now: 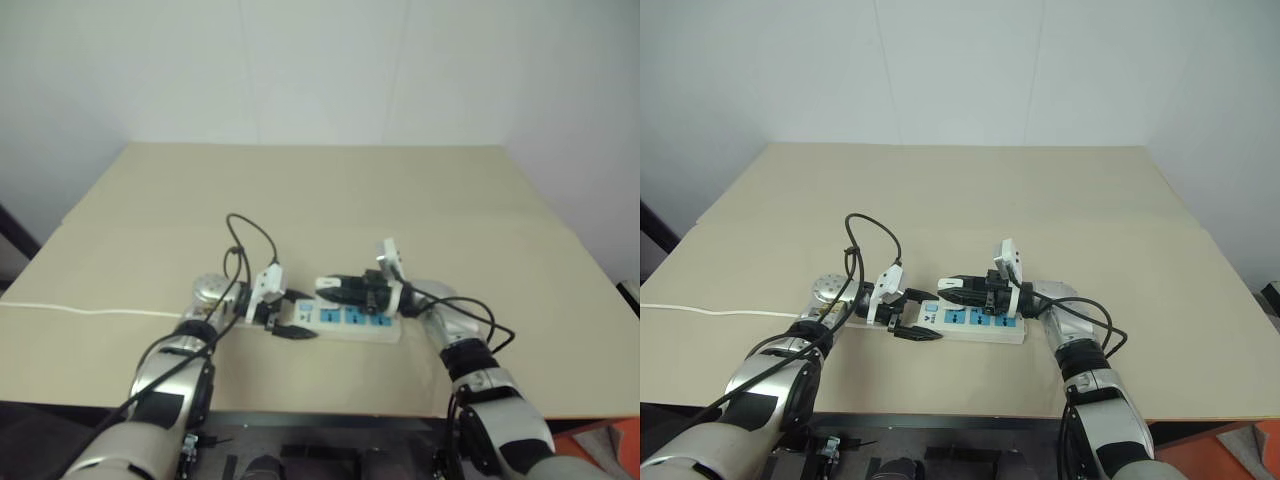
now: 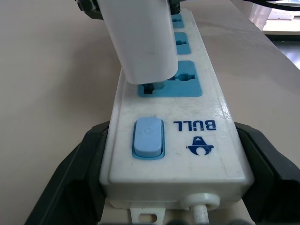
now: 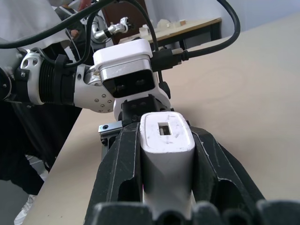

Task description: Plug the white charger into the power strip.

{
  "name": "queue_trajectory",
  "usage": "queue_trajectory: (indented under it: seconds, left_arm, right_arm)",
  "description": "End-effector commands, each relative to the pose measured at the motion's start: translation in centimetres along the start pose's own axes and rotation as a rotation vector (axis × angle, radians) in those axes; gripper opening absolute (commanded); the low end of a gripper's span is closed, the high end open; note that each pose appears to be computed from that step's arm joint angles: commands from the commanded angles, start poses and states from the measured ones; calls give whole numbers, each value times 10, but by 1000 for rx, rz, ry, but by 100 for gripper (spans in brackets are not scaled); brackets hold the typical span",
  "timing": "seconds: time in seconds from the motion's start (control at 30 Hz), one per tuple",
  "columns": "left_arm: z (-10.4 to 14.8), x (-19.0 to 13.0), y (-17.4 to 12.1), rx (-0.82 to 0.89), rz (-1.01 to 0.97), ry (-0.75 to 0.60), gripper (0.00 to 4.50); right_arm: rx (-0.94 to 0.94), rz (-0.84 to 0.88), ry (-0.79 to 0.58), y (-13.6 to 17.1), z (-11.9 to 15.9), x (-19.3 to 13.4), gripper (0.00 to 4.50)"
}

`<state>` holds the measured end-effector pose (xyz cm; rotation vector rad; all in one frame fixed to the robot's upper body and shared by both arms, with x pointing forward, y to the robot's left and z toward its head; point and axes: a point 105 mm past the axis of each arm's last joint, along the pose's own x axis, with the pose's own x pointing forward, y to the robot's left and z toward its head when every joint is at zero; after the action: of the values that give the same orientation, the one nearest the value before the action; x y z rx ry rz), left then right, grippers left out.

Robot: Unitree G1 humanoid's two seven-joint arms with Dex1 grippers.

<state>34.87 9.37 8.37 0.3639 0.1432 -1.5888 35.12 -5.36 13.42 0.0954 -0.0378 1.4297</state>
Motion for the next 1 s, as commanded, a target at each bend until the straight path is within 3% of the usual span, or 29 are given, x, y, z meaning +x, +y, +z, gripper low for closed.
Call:
queue_trajectory:
  seconds: [0.03,1.0]
  left_arm:
    - [-7,3,-6,-21,-40,25,329]
    - [-6,4,-4,-22,-26,23,329]
  right_arm:
    - [-50,-17,-16,-5,9,-2,112]
    - [-29,-49,69,-3,-22,-26,112]
